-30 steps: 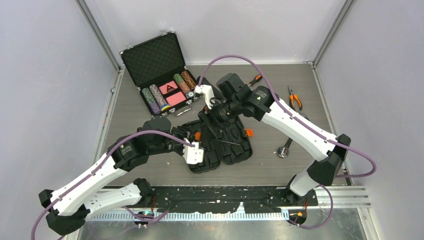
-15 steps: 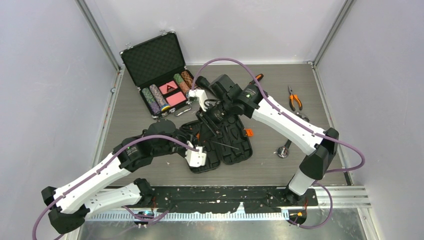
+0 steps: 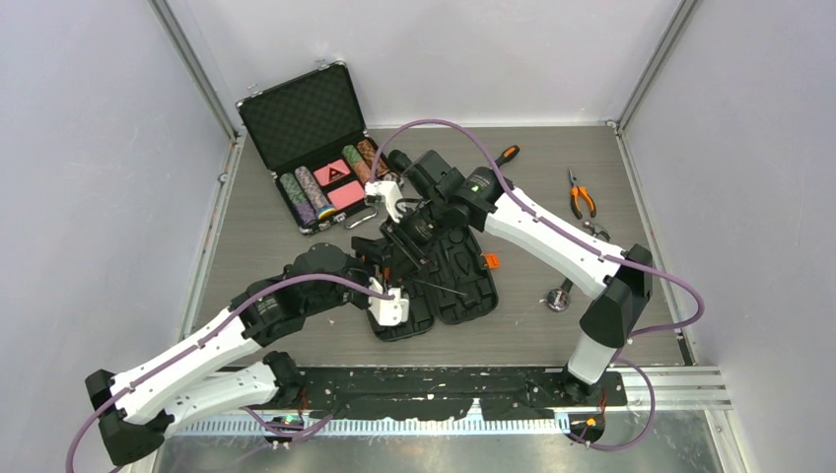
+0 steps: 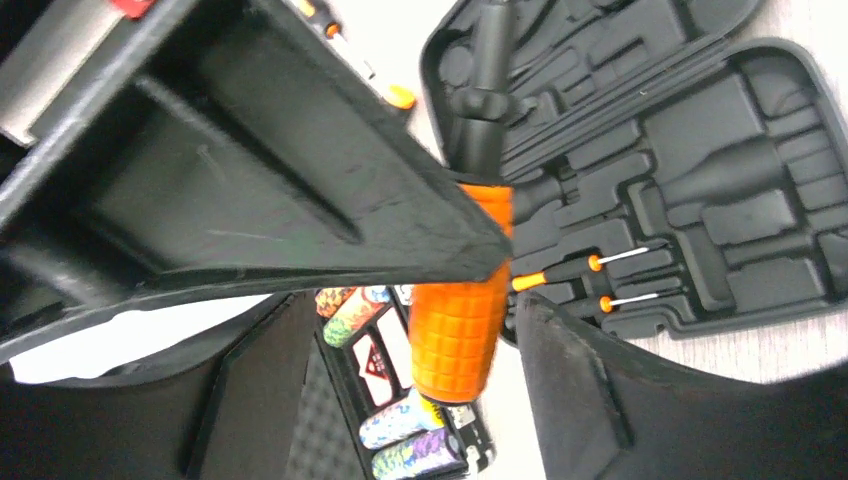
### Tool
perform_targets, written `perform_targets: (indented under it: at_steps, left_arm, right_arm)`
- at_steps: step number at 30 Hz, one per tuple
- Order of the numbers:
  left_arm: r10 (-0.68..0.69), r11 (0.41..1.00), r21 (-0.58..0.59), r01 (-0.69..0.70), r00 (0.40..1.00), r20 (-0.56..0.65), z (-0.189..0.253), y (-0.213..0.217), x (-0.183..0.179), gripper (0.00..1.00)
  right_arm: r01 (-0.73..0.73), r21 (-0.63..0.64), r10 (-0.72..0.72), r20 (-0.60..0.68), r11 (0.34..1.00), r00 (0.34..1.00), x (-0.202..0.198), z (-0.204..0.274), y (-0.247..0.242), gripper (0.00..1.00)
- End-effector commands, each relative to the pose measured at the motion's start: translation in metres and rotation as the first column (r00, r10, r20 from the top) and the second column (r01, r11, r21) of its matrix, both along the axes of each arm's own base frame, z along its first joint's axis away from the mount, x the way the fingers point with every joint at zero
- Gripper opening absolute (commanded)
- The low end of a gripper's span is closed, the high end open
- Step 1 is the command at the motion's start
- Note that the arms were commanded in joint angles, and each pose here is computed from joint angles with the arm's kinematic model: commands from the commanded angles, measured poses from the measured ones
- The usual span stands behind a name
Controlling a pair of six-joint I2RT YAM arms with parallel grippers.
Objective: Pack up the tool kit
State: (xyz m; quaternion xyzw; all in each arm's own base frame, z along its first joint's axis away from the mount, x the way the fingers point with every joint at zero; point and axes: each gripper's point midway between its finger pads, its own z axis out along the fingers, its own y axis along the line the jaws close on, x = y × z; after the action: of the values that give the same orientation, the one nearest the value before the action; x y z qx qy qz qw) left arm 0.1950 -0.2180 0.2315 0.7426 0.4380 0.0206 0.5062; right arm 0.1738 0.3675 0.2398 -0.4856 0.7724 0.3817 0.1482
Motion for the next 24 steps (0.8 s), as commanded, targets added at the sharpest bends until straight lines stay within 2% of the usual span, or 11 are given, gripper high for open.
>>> perform_targets:
  at_steps: [1,5,8,13,15,19,22,24]
  left_arm:
    - [0.113,0.989,-0.106,-0.101,0.987,0.114,0.027,0.004,0.022,0.80]
    - [0.170,0.978,-0.137,-0.156,0.981,0.097,0.024,0.012,0.026,0.92]
    - [0.261,0.943,-0.220,-0.248,0.965,0.032,0.028,0.025,0.034,0.96]
    - [0.450,0.811,-0.343,-0.474,0.880,-0.153,0.032,0.053,0.054,1.00]
    - [0.525,0.721,-0.369,-0.586,0.810,-0.261,0.032,0.065,0.063,1.00]
    - [0.599,0.449,-0.365,-0.815,0.578,-0.553,0.019,0.088,0.074,1.00]
    - [0.605,0.283,-0.263,-0.922,0.384,-0.697,-0.005,0.100,0.072,0.99]
    - [0.595,0.196,-0.167,-0.966,0.253,-0.763,-0.023,0.105,0.066,0.99]
  right_arm:
    - [0.051,0.031,-0.052,0.025,0.998,0.998,0.016,0.004,0.007,0.05]
    - [0.163,-0.011,-0.162,0.037,0.987,0.986,0.037,-0.013,0.005,0.05]
    - [0.317,-0.034,-0.314,0.077,0.948,0.946,0.063,-0.023,0.006,0.05]
    - [0.502,-0.026,-0.498,0.095,0.865,0.862,0.092,-0.047,0.011,0.05]
    - [0.572,-0.012,-0.569,0.093,0.820,0.817,0.103,-0.057,0.013,0.05]
    - [0.677,0.038,-0.678,0.090,0.735,0.730,0.123,-0.079,0.016,0.05]
    - [0.711,0.066,-0.714,0.083,0.700,0.695,0.130,-0.097,0.020,0.05]
    - [0.736,0.091,-0.741,0.111,0.671,0.662,0.137,-0.108,0.018,0.06]
